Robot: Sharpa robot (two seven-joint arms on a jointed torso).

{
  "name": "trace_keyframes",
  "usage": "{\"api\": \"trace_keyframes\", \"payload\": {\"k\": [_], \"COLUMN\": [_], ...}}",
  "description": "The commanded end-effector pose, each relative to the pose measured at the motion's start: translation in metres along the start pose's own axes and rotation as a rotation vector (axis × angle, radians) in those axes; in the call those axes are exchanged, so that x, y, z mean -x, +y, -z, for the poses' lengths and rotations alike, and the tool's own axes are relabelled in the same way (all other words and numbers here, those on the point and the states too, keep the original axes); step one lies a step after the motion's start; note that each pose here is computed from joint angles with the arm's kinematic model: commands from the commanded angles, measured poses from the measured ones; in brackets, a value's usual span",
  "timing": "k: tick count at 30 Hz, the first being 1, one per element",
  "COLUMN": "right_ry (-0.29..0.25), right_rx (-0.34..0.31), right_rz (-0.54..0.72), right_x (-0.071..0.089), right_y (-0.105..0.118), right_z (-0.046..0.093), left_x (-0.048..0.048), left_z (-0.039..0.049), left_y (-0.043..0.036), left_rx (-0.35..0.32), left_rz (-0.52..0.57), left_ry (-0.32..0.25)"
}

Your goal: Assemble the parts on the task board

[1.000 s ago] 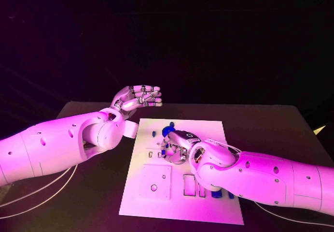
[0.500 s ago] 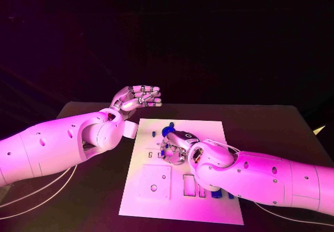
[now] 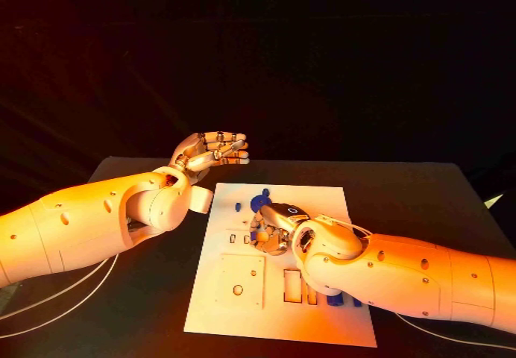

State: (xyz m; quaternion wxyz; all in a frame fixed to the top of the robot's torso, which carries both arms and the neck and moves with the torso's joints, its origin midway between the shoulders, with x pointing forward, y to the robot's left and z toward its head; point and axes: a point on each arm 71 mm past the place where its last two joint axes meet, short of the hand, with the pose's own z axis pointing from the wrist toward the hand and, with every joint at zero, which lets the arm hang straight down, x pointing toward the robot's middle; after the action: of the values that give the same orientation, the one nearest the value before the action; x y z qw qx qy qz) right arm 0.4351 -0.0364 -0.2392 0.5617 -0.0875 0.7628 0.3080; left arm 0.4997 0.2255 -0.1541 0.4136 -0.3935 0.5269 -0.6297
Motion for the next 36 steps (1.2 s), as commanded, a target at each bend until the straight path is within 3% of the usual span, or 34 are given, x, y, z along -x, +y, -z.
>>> {"api": "trace_keyframes", "payload": {"k": [1,22,30,36], "right_ry": [0.009,-0.028,-0.139,-0.222], "right_rx": [0.006,0.018,0.066,0.126], "right_rz": [0.018,0.005,-0.037,-0.113], "right_x": [-0.001,0.001,0.011,0.027], "right_y": [0.001,0.002,0.002,-0.006], "right_z": [0.0,0.0,0.009,0.024], "left_x": [-0.0015,0.0007,0.0048,0.011], "left_z": [-0.0004,-0.0002,0.0002,0.0008], "left_y": [-0.0011,-0.0008,0.001,0.0047], "left_rx": [-0.009,-0.006,0.019,0.074], "left_rz": [0.002,-0.008,-0.065,-0.147], "left_ry": [0.011,0.007,-0.011,-0.043]}}
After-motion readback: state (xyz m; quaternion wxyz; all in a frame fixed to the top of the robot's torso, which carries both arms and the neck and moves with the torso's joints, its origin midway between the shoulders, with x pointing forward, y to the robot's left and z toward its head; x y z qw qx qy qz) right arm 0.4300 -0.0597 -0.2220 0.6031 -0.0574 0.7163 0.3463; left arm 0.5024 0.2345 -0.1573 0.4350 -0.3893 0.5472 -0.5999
